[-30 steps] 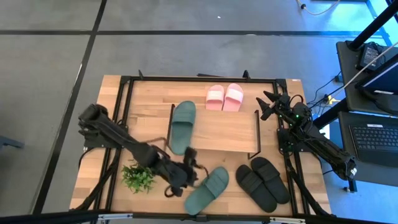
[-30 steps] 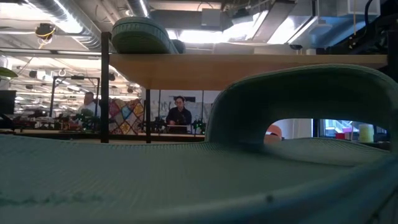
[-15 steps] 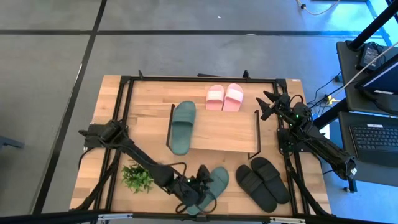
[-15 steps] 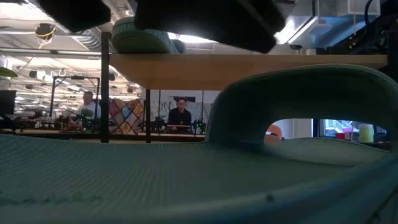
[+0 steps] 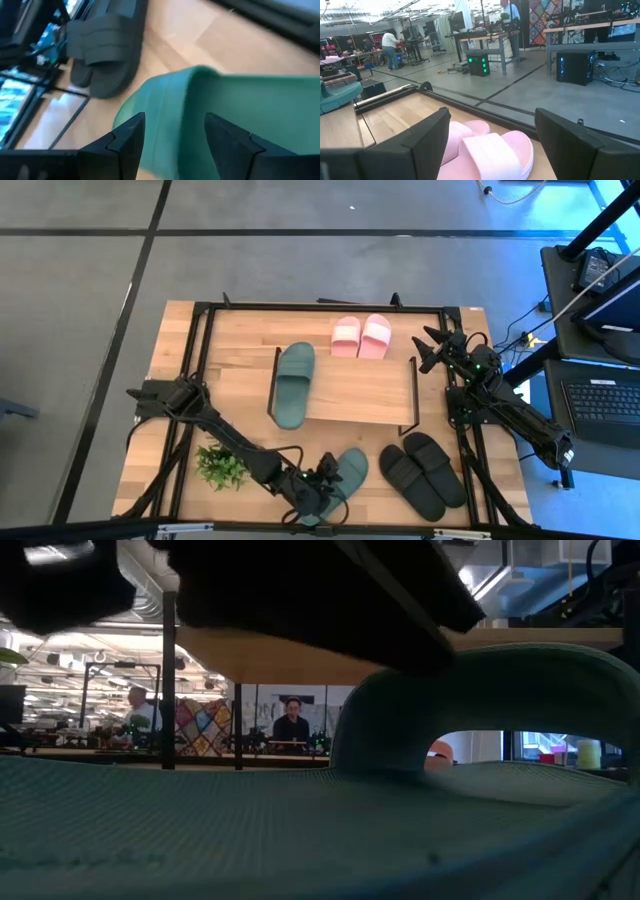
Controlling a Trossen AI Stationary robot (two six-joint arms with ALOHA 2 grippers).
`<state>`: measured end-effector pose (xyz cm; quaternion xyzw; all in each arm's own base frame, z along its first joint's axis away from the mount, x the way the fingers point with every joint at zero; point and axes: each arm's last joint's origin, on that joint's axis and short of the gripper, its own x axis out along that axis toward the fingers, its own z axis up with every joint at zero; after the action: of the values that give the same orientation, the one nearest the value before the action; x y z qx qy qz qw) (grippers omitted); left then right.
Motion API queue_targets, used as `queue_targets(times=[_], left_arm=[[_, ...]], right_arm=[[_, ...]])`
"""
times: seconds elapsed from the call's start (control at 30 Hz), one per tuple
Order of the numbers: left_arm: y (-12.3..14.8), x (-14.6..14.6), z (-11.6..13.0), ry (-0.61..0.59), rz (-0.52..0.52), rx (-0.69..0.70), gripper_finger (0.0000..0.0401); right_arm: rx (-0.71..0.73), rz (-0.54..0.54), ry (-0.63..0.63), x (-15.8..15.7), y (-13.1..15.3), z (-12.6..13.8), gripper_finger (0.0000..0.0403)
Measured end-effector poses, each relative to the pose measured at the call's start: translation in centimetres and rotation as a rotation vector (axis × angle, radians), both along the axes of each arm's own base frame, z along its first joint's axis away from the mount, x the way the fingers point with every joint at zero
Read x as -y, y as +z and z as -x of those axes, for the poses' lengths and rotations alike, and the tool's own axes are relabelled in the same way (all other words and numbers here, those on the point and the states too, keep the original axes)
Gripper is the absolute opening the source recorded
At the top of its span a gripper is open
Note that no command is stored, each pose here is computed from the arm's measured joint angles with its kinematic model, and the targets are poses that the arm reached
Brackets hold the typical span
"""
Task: Pick and place slides into the shelf
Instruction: Put the right green slipper on the shelf
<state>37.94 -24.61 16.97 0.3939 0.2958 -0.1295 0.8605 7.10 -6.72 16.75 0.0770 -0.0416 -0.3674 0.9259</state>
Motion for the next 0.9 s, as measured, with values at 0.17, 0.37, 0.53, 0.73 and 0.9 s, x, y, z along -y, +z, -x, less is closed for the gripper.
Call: queue_targets(times=[0.17,0.37,0.53,0.73,0.9], left_arm=[[0.1,0.0,0.3,0.094,-0.157,0.058,0.0198],[-0.2,-0.8,-0.3,0.068,-0.087,0.016,0.0198],[-1.2,-1.1,-0.8,0.09,-0.134,0.02,0.0198],[-3.1,-1.5,-1.4,0.113,-0.162,0.009,0.0195],[-3.0,-1.5,-1.4,0.124,-0.169,0.02,0.0155]], right_arm=[[-0.001,0.001,0.0,0.0,0.0,0.0,0.0291],[-0.003,0.002,0.0,0.0,0.0,0.0,0.0291],[-0.014,0.014,0.0,0.0,0.0,0.0,0.0291],[-0.021,0.02,-0.001,0.0,0.0,0.0,0.0291],[-0.02,0.02,0.0,0.0,0.0,0.0,0.0291]])
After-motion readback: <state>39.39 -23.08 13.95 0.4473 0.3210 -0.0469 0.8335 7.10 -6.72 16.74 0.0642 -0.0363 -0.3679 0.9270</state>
